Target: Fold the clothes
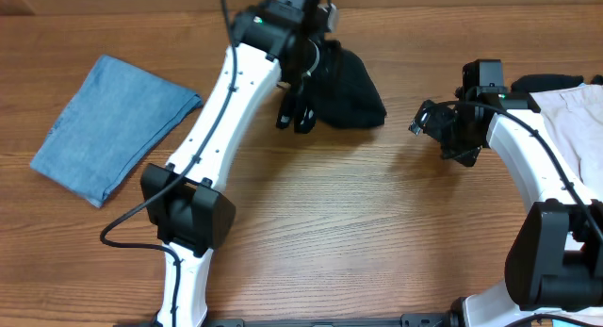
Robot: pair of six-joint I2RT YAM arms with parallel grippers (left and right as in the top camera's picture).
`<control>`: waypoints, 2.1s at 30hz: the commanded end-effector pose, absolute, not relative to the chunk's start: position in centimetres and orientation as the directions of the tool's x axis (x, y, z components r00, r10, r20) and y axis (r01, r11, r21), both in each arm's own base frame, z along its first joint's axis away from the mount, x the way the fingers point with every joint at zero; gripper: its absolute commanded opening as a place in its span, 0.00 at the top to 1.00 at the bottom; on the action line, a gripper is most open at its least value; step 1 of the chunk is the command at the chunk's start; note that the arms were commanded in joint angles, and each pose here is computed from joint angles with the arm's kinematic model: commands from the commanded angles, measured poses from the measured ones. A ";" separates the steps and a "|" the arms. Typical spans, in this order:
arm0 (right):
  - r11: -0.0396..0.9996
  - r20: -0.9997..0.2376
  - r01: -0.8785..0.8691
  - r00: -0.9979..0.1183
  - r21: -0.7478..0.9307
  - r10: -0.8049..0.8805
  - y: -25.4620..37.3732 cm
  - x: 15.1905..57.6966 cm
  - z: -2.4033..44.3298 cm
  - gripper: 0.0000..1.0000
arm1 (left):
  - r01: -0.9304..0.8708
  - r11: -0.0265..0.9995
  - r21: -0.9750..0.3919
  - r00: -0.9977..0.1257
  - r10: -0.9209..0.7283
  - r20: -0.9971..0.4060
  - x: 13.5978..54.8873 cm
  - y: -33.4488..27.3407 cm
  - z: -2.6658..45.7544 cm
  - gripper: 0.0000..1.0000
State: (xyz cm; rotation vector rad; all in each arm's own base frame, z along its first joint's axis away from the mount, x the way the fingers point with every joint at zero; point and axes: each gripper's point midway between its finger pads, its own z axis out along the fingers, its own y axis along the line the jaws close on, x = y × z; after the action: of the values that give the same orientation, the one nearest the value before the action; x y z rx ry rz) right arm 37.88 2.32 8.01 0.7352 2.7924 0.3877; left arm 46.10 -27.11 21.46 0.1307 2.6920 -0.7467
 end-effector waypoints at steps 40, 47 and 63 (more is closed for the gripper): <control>0.056 -0.327 -0.389 -0.680 0.919 0.656 17.9 48.1 37.8 0.00 | 0.065 0.070 -0.995 -0.936 -0.342 -0.085 51.1 -28.9 42.5 0.96; 0.085 -0.341 -0.397 -0.635 0.914 0.693 16.3 49.0 37.8 0.00 | 0.050 0.125 -0.991 -0.952 -0.294 -0.085 50.1 -29.6 40.6 0.96; 0.174 -0.316 -0.276 -0.641 0.945 0.699 15.1 50.2 34.0 0.92 | 0.059 0.282 -0.958 -0.979 -0.173 -0.111 46.2 -33.5 35.9 0.96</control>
State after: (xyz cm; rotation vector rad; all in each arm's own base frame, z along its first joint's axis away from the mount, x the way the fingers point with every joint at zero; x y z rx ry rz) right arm 50.46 15.14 32.47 0.4742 1.7107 1.6141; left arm 49.42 -31.36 32.49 -0.3246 2.3897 -1.7115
